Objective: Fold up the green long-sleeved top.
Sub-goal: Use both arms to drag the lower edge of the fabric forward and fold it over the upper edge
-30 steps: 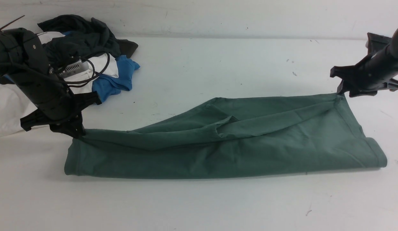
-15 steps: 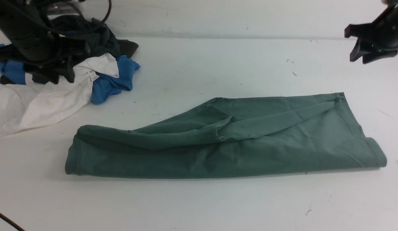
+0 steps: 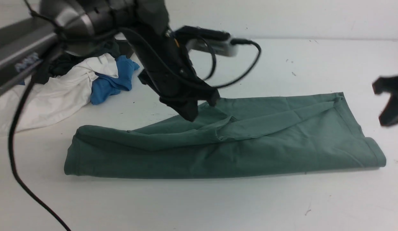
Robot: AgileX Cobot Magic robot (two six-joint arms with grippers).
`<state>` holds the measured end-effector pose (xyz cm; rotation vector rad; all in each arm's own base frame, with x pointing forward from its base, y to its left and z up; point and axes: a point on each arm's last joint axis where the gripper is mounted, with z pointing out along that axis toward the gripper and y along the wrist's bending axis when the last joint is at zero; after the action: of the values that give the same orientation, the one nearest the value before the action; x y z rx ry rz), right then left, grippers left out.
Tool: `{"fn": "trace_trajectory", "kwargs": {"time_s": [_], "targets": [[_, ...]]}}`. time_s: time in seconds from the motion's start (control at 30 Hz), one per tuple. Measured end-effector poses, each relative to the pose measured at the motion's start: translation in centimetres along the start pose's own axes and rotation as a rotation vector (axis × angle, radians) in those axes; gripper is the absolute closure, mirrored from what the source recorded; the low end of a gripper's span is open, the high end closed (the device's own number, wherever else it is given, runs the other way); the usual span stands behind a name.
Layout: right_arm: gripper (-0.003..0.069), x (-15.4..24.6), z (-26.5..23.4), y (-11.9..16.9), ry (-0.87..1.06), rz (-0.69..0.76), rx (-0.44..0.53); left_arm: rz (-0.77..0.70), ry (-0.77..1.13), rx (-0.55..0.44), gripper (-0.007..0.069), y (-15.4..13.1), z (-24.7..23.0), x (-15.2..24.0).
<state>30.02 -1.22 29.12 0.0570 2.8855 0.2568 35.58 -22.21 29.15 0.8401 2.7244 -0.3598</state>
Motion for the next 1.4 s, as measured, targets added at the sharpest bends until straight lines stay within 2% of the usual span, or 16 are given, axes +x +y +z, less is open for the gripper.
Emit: {"fn": "trace_trajectory", "kwargs": {"time_s": [0.07, 0.13, 0.17, 0.3, 0.43, 0.53, 0.67, 0.73, 0.83, 0.9, 1.0, 1.03, 1.1, 1.17, 1.4], "targets": [[0.0671, 1.5, 0.3, 0.0, 0.024, 0.005, -0.001, 0.029, -0.004, -0.027, 0.0585, -0.4, 0.9, -0.3], [0.0672, 3.6, 1.6, -0.2, 0.056, 0.021, -0.005, 0.111, 0.007, -0.097, 0.0524, -1.5, 2.5, -0.5], [0.0672, 3.7, 1.7, -0.1, 0.056, 0.023, -0.006, 0.120, 0.011, -0.102, 0.0512, -1.7, 2.8, -0.5], [0.0673, 4.4, 2.8, -0.2, 0.057, 0.041, -0.020, 0.259, 0.040, -0.226, 0.0354, -2.9, 5.2, -0.7], [0.0673, 4.3, 2.9, -0.2, 0.040, 0.031, -0.023, 0.349, 0.009, -0.300, 0.0226, -3.5, 6.6, -1.2], [0.0673, 4.2, 2.9, -0.2, 0.031, 0.024, -0.026, 0.372, 0.000, -0.314, 0.0159, -3.5, 7.6, -1.4], [0.0673, 4.1, 2.9, -0.1, 0.023, 0.029, -0.039, 0.375, 0.034, -0.318, 0.0132, -3.3, 9.3, -1.3], [0.0673, 4.0, 2.9, -0.1, 0.016, 0.029, -0.038, 0.365, 0.048, -0.319, 0.0137, -3.1, 10.0, -1.2], [0.0673, 4.0, 2.9, -0.1, 0.005, 0.028, -0.037, 0.345, 0.057, -0.318, 0.0194, -3.1, 10.7, -1.1], [0.0673, 3.9, 2.9, -0.1, 0.003, 0.028, -0.036, 0.335, 0.051, -0.318, 0.0283, -3.1, 10.8, -1.1], [0.0673, 3.9, 2.9, -0.1, 0.003, 0.028, -0.036, 0.331, 0.032, -0.320, 0.0487, -3.1, 10.8, -1.3], [0.0673, 3.9, 2.9, -0.1, 0.003, 0.028, -0.036, 0.331, 0.031, -0.321, 0.0534, -3.0, 10.8, -1.3], [0.0673, 3.9, 2.9, -0.1, 0.004, 0.028, -0.036, 0.321, 0.024, -0.321, 0.0582, -2.8, 10.6, -1.5], [0.0673, 4.0, 2.9, -0.1, 0.004, 0.029, -0.036, 0.298, 0.003, -0.319, 0.0601, -2.4, 10.2, -2.0], [0.0673, 3.9, 2.9, 0.0, -0.001, 0.037, -0.049, 0.143, -0.214, -0.338, 0.0606, 1.8, 6.0, -5.8]]}}
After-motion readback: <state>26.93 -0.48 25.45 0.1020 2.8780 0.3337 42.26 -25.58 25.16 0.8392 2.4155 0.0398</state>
